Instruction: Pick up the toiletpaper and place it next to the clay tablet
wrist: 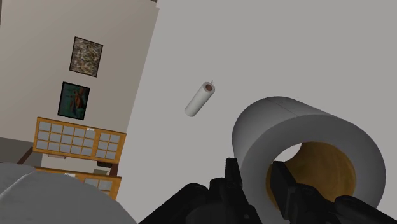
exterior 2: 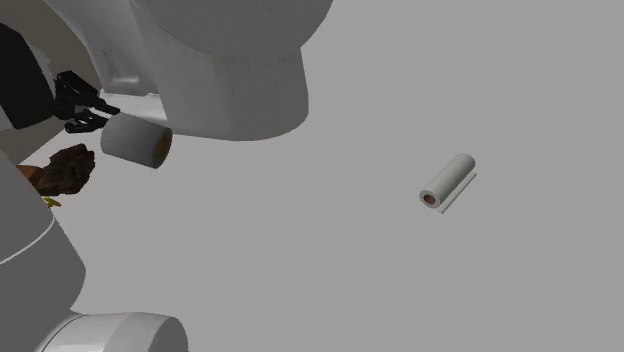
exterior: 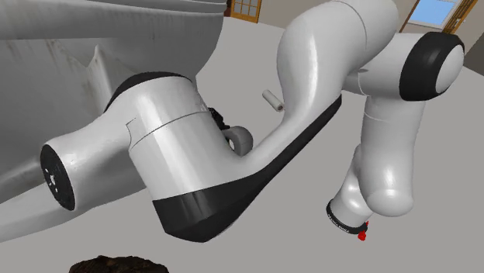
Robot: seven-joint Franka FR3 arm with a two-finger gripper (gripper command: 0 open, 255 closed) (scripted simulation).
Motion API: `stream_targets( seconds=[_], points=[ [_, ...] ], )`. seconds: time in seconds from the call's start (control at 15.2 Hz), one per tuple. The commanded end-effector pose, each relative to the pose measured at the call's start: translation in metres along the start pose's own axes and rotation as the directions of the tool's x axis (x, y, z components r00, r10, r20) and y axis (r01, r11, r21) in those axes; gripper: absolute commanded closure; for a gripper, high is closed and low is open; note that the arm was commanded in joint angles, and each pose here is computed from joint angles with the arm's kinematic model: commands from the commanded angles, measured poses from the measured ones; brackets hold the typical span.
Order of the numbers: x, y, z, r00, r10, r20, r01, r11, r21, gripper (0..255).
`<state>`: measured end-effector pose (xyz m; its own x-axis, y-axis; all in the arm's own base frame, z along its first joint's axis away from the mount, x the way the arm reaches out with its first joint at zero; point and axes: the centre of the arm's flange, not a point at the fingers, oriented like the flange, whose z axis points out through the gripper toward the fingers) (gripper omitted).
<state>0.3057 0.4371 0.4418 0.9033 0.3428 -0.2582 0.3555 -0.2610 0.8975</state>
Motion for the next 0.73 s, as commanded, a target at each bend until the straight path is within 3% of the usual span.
stream_targets(
  seconds=[0.0,0.26,0.66],
  points=[
    [-0.005,-0.013,-0.025,1.000,0.001,0.002,-0.001,1.000,-0.002,255],
    [-0.016,-0.037,-0.078,1.000,0.001,0.002,-0.001,1.000,-0.002,255],
    [-0.008,-0.066,-0.067,1.000,0.001,0.002,-0.001,1.000,-0.002,255]
  ],
)
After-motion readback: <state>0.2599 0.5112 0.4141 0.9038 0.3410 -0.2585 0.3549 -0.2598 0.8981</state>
